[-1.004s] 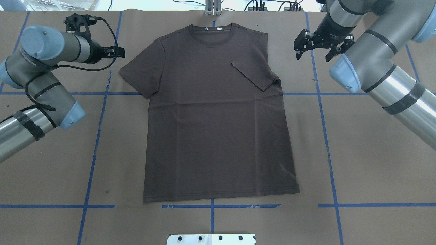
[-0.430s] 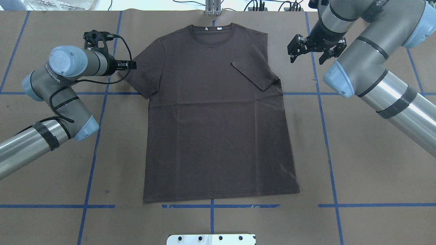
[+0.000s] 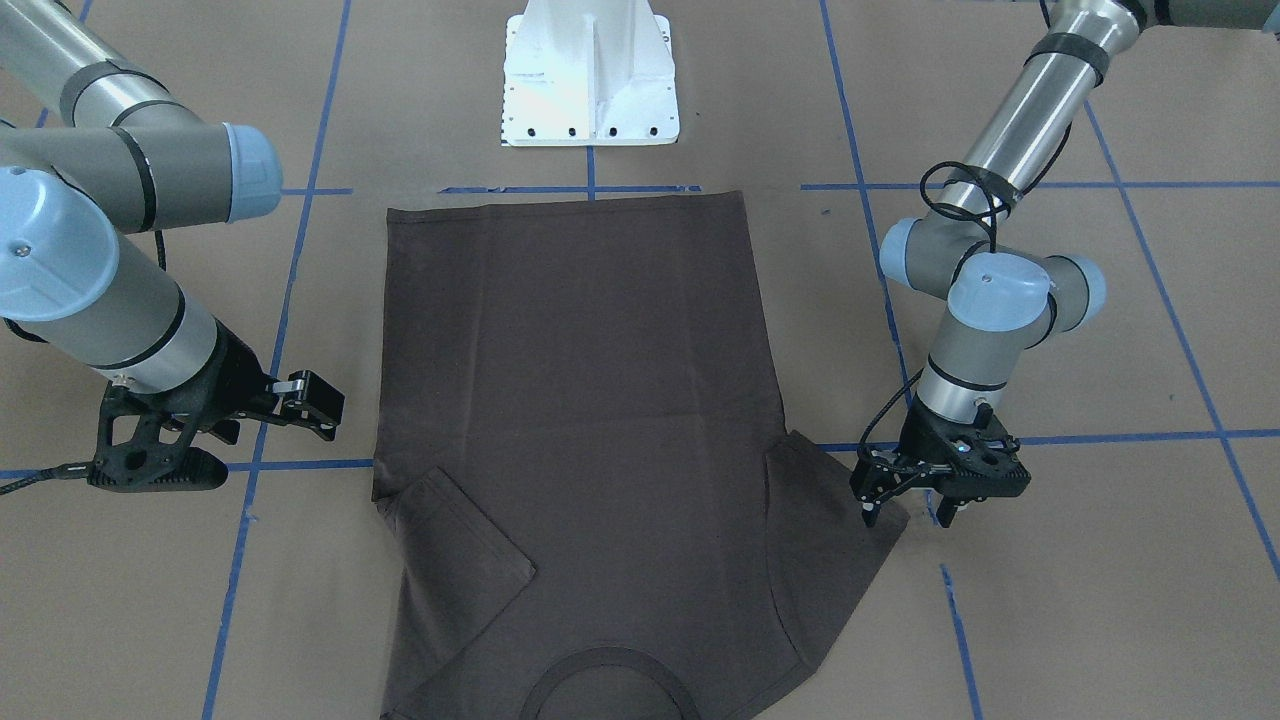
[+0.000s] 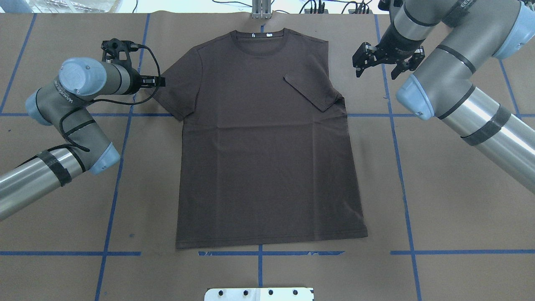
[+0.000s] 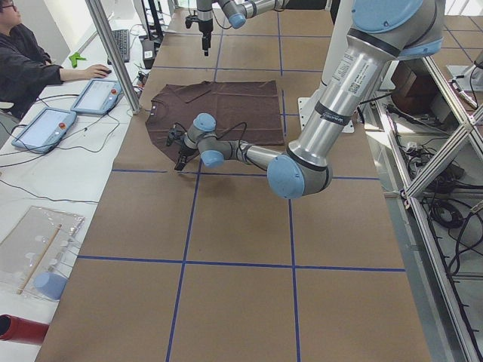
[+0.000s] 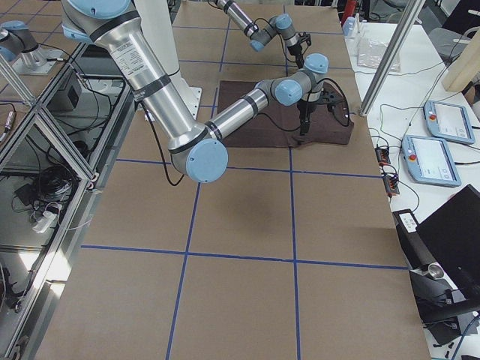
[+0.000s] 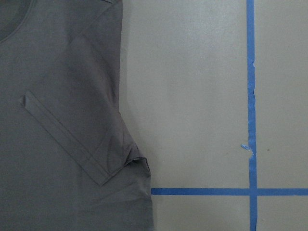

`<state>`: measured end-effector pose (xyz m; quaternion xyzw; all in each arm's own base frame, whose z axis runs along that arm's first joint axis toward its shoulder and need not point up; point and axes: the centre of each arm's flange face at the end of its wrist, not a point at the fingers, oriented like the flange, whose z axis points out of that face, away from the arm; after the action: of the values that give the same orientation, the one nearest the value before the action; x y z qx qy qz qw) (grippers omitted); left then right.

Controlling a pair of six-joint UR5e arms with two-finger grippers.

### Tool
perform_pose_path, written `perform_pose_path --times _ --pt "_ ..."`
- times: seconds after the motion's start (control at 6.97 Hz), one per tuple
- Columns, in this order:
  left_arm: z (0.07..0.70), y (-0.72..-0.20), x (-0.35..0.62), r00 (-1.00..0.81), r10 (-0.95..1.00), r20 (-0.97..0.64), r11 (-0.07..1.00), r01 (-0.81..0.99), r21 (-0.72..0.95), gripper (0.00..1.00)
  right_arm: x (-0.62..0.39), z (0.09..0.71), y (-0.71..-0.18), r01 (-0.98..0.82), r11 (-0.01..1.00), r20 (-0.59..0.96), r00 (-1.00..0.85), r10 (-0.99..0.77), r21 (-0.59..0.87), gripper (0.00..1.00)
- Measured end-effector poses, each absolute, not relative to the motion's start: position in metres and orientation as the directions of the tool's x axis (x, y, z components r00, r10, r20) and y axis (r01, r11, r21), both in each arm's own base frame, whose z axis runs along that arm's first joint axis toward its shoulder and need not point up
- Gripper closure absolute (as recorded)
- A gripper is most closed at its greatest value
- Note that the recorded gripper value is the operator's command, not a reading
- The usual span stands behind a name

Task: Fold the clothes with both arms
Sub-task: 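Position the left gripper at the sleeve nearest it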

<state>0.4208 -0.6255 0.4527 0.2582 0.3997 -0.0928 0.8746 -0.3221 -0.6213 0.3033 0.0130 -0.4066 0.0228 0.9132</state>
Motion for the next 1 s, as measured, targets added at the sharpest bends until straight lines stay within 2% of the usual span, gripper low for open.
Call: perform_pose_path --times 0.14,0.43,1.0 --pt "0.4529 -0.6255 0.4213 0.668 0.04 -0.743 0.852 0.366 0.374 0.16 -0.3224 0.3032 -0.6217 -0.052 0.999 0.743 0.668 0.031 0.005 0.0" --pt "0.4521 -0.626 0.4224 0.674 0.033 -0.738 0.856 0.361 0.369 0.2 -0.3229 0.3039 -0.6225 -0.052 0.999 0.743 0.669 0.031 0.005 0.0" --pt "0.4523 -0.6245 0.4245 0.674 0.034 -0.738 0.859 0.357 0.366 0.2 -0.3234 0.3064 -0.6233 -0.05 0.999 0.741 0.671 0.031 0.003 0.0"
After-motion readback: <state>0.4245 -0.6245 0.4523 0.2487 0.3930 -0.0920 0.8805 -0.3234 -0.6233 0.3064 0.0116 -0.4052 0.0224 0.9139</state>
